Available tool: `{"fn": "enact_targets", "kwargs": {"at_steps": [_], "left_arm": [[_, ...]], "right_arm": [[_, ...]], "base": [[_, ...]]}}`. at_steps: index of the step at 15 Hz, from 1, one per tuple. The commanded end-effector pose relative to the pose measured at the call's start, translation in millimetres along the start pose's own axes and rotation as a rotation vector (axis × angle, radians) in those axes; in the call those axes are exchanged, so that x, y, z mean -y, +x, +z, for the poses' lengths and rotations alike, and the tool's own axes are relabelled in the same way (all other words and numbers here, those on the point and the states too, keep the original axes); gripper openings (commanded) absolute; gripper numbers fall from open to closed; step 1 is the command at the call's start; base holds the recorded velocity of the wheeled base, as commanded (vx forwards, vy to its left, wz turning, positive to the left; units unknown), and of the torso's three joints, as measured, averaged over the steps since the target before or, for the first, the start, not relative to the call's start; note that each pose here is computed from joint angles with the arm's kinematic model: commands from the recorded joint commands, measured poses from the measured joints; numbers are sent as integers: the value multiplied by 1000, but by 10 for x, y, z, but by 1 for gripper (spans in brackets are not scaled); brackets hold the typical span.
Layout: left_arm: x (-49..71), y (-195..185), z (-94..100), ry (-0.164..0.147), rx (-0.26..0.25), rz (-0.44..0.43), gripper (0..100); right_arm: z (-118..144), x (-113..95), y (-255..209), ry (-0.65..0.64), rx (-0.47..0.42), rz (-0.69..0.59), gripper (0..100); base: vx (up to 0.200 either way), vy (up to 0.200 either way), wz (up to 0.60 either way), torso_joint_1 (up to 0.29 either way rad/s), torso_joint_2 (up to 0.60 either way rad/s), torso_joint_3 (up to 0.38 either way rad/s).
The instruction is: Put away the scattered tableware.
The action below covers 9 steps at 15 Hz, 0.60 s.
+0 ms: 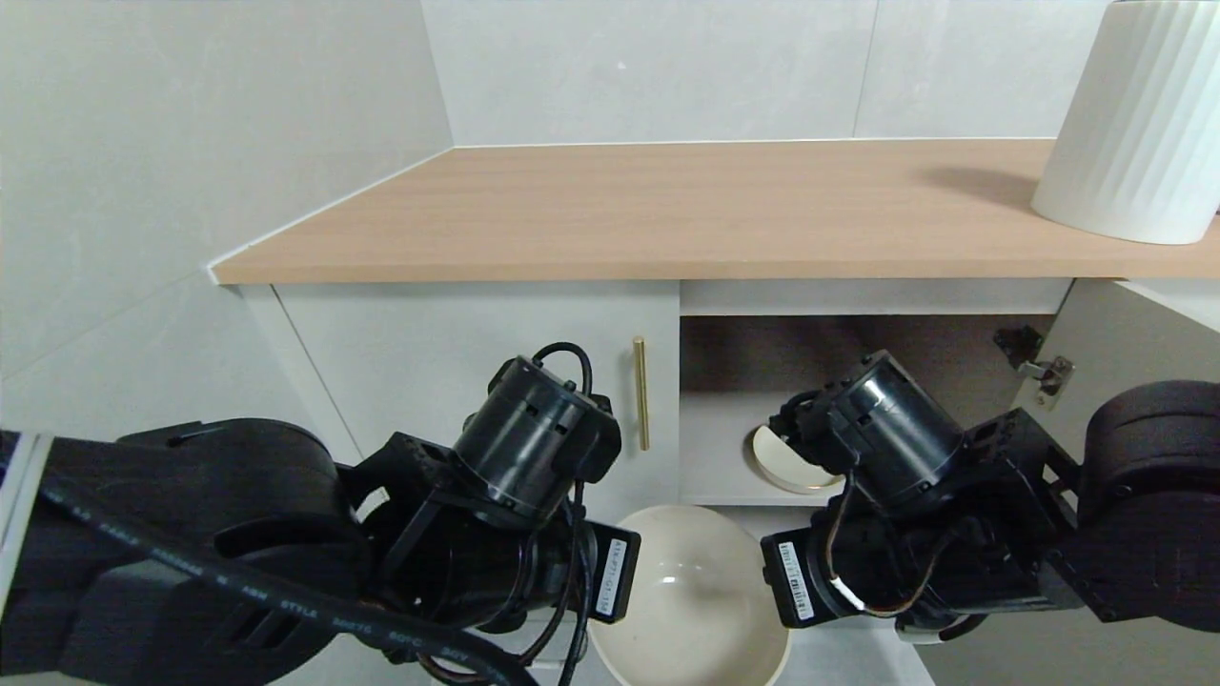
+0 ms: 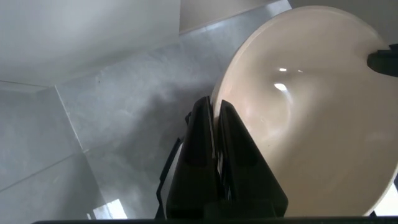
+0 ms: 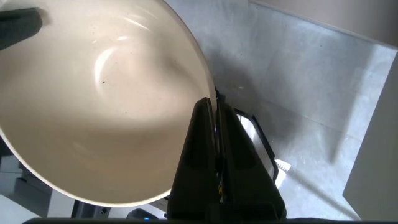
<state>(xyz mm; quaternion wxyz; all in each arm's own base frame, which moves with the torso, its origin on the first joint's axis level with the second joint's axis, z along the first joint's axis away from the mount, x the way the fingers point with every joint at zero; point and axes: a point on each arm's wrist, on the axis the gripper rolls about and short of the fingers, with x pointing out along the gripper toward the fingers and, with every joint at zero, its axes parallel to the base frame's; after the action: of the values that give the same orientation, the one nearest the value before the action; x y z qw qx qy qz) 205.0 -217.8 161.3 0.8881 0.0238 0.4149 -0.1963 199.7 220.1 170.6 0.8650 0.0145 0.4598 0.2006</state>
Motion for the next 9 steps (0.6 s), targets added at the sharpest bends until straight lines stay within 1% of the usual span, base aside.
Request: {"fn": "enact_targets", "kwargs": {"at_steps": [1,4,6,7,8,9], "left_arm": [[-1,-6,1,0,1,1,0],[-3,-4,-3,0,0,3,0],[-17,14,-31,7,3,30,0],[-17,12,-26,5,13,31,100],[-16,14,-24,5,18,31,100],[-12,11,-14,-2,23,28,100]], "right_arm": [[-6,-2,9,-2,-4,-3,0],[-6,-2,9,-2,-3,-4,0],[-6,-2,9,-2,-3,-4,0],[-6,-2,9,-2,-3,-4,0],[-6,-2,9,-2,-3,-4,0],[-6,-2,9,-2,-3,-4,0]], "base": [[0,0,0,0,0,0],[0,0,0,0,0,0],[0,0,0,0,0,0],[0,0,0,0,0,0],[0,0,0,0,0,0],[0,0,0,0,0,0]]}}
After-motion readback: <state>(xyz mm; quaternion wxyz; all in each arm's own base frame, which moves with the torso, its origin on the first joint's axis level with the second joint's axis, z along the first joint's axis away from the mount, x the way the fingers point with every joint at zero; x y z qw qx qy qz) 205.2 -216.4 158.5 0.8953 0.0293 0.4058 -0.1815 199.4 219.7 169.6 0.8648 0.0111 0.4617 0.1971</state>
